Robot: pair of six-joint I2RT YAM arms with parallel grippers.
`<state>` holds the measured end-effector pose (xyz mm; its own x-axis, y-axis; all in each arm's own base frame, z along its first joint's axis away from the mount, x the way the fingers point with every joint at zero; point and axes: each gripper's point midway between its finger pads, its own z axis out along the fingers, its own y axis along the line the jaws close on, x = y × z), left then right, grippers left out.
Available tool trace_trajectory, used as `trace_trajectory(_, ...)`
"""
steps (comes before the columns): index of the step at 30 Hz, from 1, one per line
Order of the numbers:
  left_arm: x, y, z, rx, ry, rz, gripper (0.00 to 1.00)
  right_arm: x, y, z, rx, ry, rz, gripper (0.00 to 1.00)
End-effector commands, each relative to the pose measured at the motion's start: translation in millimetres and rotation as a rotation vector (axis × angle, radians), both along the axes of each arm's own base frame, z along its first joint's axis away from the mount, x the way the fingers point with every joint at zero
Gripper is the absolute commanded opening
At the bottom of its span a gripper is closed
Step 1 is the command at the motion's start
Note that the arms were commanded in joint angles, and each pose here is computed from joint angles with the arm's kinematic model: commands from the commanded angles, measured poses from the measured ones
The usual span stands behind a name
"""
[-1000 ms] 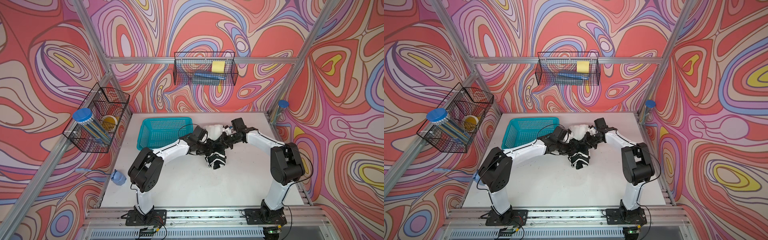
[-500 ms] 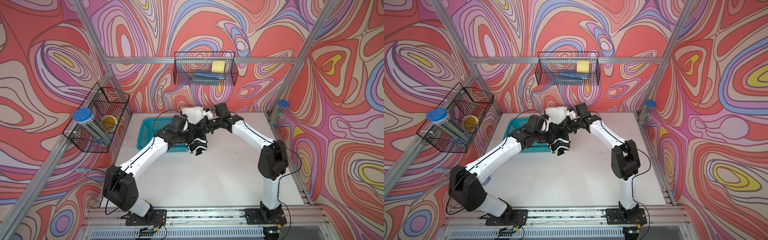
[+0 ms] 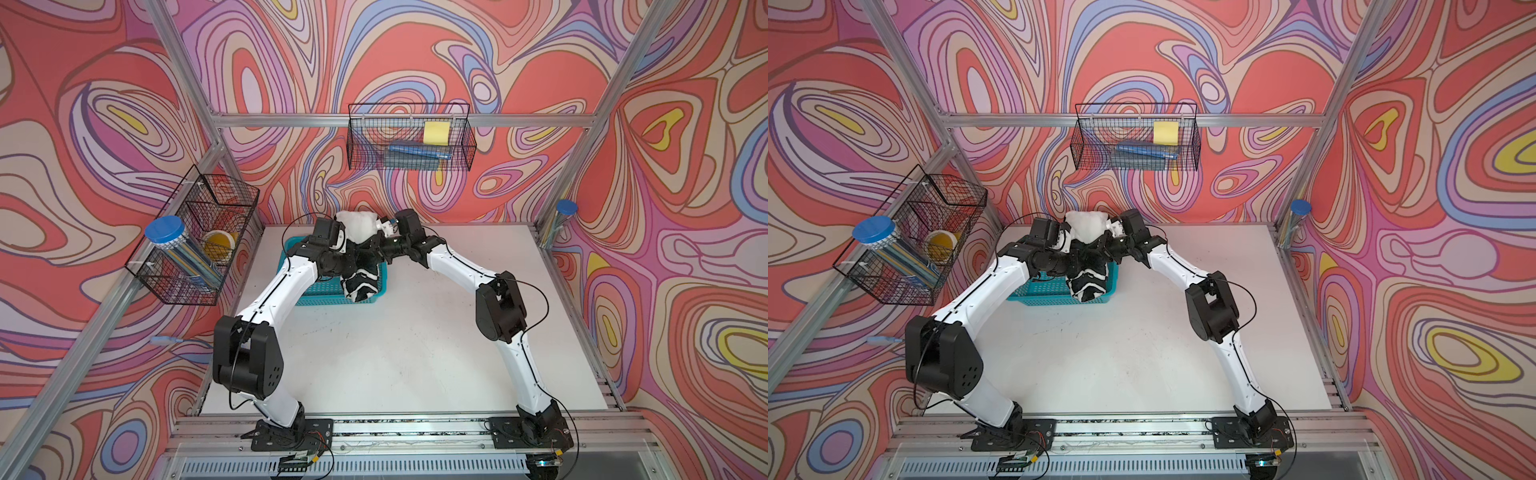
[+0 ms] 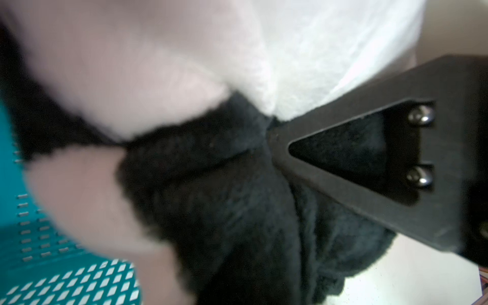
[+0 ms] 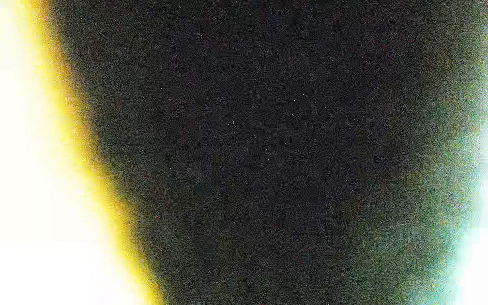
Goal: Roll up the pillowcase
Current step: Pick up the pillowcase at the center of the board, then place the pillowcase in the bin.
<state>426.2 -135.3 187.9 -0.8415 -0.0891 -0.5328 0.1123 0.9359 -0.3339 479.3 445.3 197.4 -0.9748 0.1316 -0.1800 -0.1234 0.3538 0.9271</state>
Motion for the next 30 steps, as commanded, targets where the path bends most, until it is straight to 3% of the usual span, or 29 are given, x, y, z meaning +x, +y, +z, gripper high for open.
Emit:
trace_trajectory(1,46.4,-6.8,39.0,-0.066,-0.181,-0.034,0.0,-17.0,27.6,-18.1,-0.011,0.056,0.065,0.0)
trace_trajectory(13,72.4,8.0,-15.1,-0.054,-0.073,-0.011,0.0,-12.1,30.1,-90.7,-0.104,0.167,0.081,0.0)
trace_trajectory(24,81.4,30.9,-60.4,-0.006,0.09,0.016,0.0,-17.1,22.7,-118.5,-0.189,0.212,0.094,0.0)
trace_trajectory(27,74.8,33.6,-65.5,0.006,0.098,0.019,0.0,-23.1,16.7,-110.2,-0.214,0.177,0.111,0.08)
trace_trajectory(30,71.2,36.1,-67.0,0.016,0.096,0.026,0.0,-23.3,14.6,-96.2,-0.22,0.136,0.119,0.24)
